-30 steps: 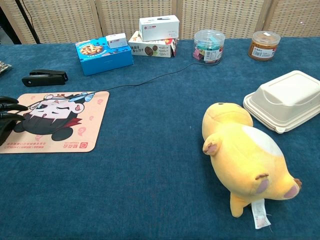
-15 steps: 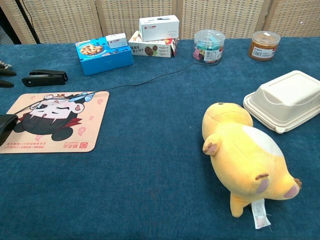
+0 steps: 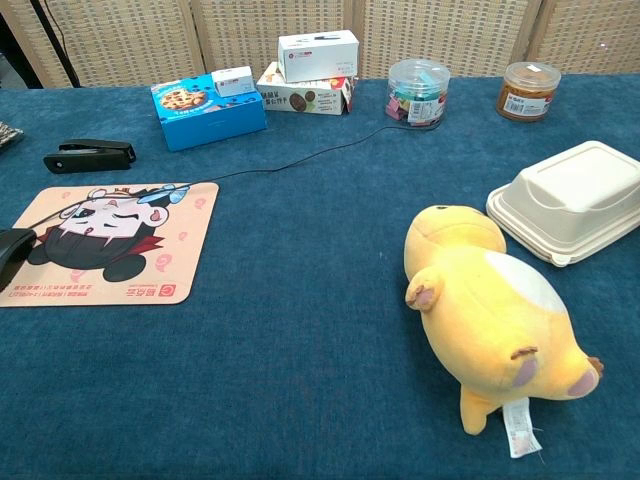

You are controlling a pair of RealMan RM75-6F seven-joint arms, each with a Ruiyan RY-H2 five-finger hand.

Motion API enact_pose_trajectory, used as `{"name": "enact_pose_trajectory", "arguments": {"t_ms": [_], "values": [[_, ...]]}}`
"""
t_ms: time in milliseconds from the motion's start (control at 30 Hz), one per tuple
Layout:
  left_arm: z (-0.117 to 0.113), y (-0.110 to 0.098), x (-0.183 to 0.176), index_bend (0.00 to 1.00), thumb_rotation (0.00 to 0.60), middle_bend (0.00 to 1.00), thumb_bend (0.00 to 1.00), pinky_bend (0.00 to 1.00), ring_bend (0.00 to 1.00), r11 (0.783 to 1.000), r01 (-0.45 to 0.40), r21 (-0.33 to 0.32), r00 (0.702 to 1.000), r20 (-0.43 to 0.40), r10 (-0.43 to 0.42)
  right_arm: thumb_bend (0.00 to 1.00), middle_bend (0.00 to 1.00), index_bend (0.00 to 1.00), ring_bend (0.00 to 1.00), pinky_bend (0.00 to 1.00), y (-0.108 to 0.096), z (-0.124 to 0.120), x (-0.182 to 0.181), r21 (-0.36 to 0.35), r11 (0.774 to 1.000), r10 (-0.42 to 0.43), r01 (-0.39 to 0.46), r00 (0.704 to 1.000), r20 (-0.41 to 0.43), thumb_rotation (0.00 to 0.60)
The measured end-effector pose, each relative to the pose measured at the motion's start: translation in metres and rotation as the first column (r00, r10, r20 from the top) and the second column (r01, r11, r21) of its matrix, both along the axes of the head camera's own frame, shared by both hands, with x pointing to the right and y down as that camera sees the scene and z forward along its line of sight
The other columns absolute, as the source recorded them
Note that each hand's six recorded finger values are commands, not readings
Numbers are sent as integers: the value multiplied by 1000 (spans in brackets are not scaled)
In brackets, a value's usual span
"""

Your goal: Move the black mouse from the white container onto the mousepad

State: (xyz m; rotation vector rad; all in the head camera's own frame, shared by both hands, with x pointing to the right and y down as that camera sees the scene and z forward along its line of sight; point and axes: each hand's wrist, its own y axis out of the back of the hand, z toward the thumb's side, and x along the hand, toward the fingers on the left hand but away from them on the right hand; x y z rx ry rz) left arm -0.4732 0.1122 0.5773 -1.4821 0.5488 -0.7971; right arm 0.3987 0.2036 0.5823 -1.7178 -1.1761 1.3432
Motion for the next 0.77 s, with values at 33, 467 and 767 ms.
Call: {"name": "enact_pose_trajectory", "arguments": {"t_ms": [33,467,767], "values": [[0,1,-3,0,591,0,113,152,0,999,29,-24,999,-38,-30,0,0,0,0,0,0,-1,0,1,1000,-1,1,1000,3,600],[18,37,-7,0,573,0,112,0,0,902,276,-333,902,-234,-363,0,0,0,0,0,3,-19,-2,23,1000,-21,21,999,24,600],[12,67,12,0,569,0,111,0,0,704,464,-538,754,-178,-633,0,0,0,0,0,3,-26,-2,29,999,-27,26,999,36,600]]}}
